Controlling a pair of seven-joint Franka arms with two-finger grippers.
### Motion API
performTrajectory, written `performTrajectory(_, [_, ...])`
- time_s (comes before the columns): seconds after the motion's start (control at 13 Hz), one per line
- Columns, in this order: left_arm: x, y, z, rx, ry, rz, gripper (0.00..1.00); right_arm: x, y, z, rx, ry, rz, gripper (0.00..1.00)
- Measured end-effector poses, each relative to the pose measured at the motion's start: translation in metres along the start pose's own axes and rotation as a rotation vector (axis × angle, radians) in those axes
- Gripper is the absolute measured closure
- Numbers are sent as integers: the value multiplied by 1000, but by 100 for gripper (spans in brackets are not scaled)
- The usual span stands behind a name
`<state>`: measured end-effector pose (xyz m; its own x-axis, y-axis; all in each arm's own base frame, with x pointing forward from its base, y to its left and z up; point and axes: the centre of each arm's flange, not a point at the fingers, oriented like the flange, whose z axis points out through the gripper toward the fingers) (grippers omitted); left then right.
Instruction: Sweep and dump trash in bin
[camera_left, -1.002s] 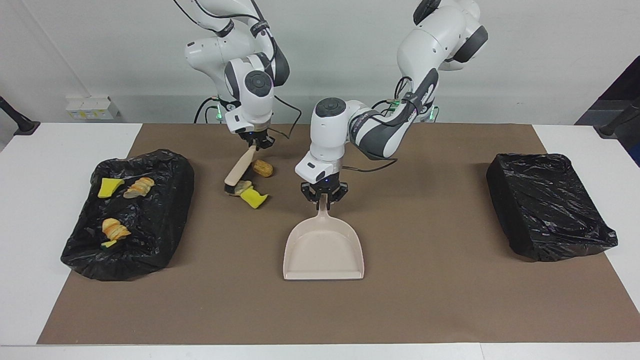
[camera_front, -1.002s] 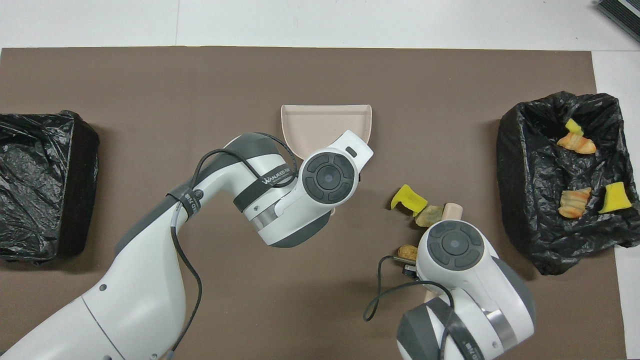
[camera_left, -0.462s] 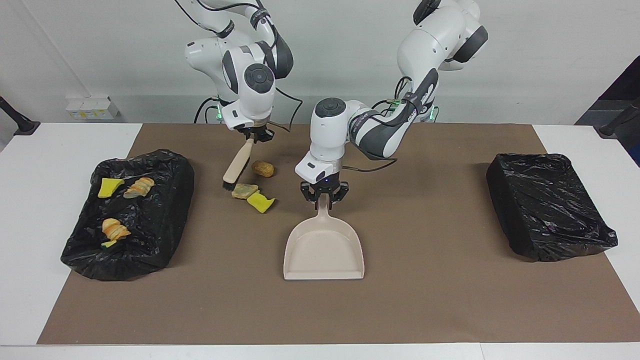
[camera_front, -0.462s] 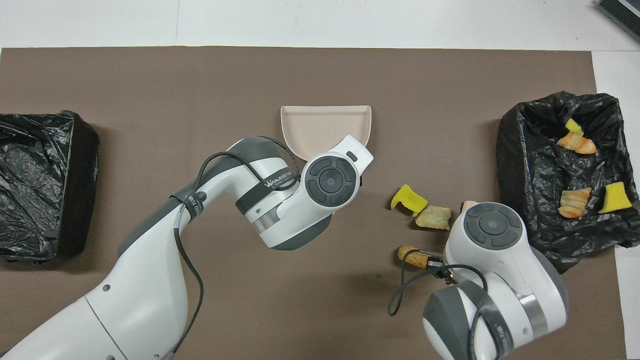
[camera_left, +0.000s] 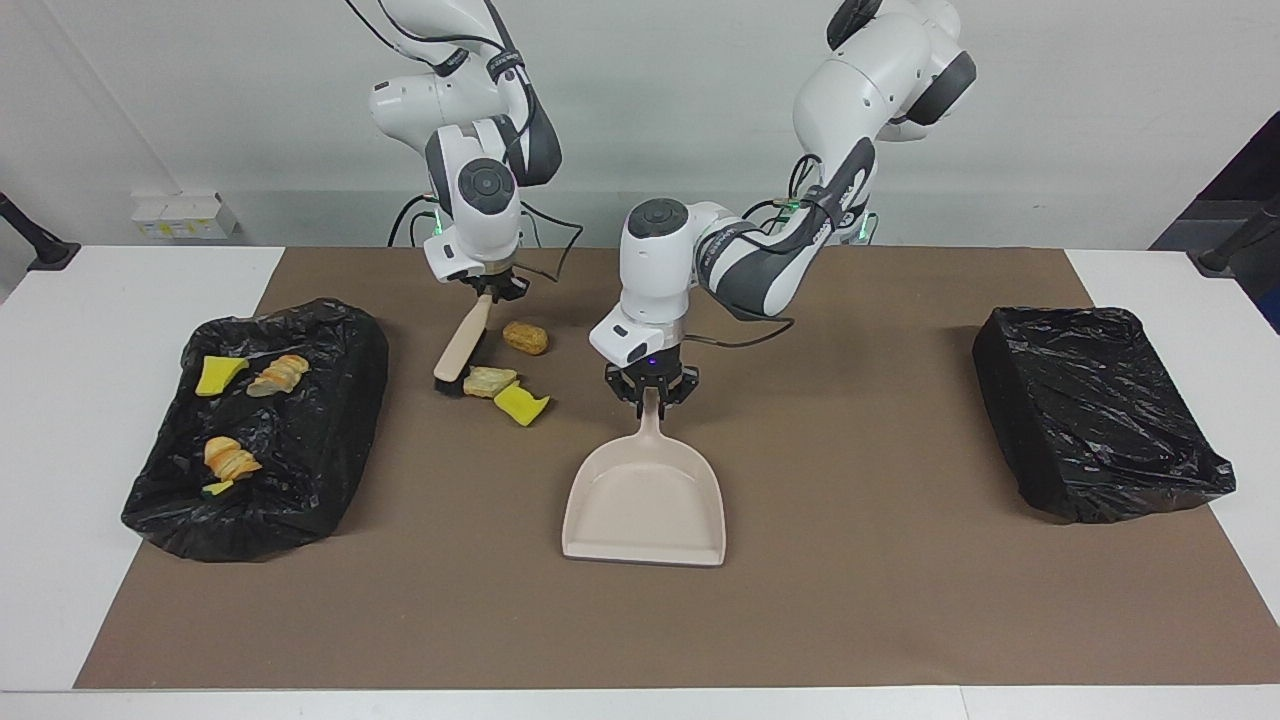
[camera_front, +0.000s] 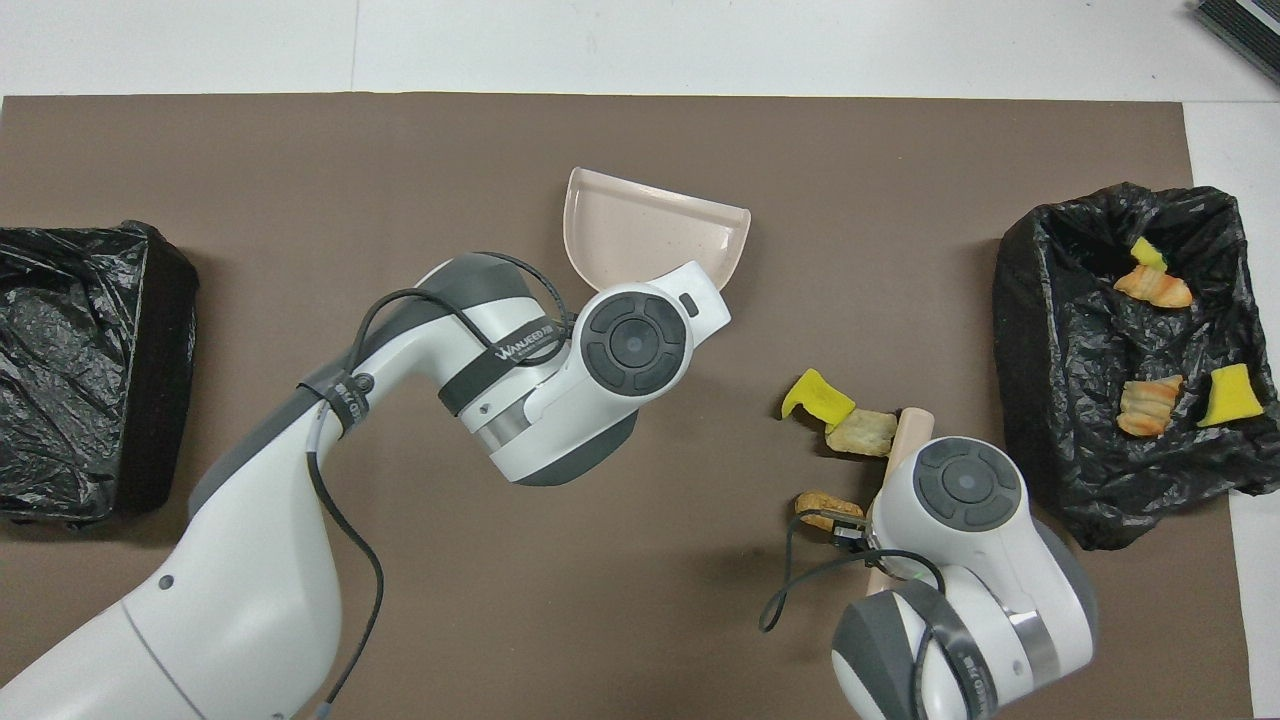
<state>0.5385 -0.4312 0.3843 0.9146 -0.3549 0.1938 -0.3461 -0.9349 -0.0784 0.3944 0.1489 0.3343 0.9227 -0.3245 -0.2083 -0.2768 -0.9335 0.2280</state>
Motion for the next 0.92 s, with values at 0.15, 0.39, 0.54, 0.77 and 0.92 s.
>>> performTrajectory(0.15, [2,-27,-24,62,-17,176,69,-13,-17,-1,11,1,-35,74])
performTrajectory(0.39, [-9,-46,-40,134,-112,438,69,-20,-24,-3,14,3,-52,74])
performTrajectory(0.54, [-16,-51,-37,136,-158,611,69,-19,-25,-8,11,2,-57,74])
performTrajectory(0.77, [-22,-67,-34,66,-222,829,69,-22,-22,-20,-28,-44,-90,74])
performTrajectory(0.92, [-26,-76,-30,8,-250,953,69,-27,-19,-21,-54,-73,-77,74])
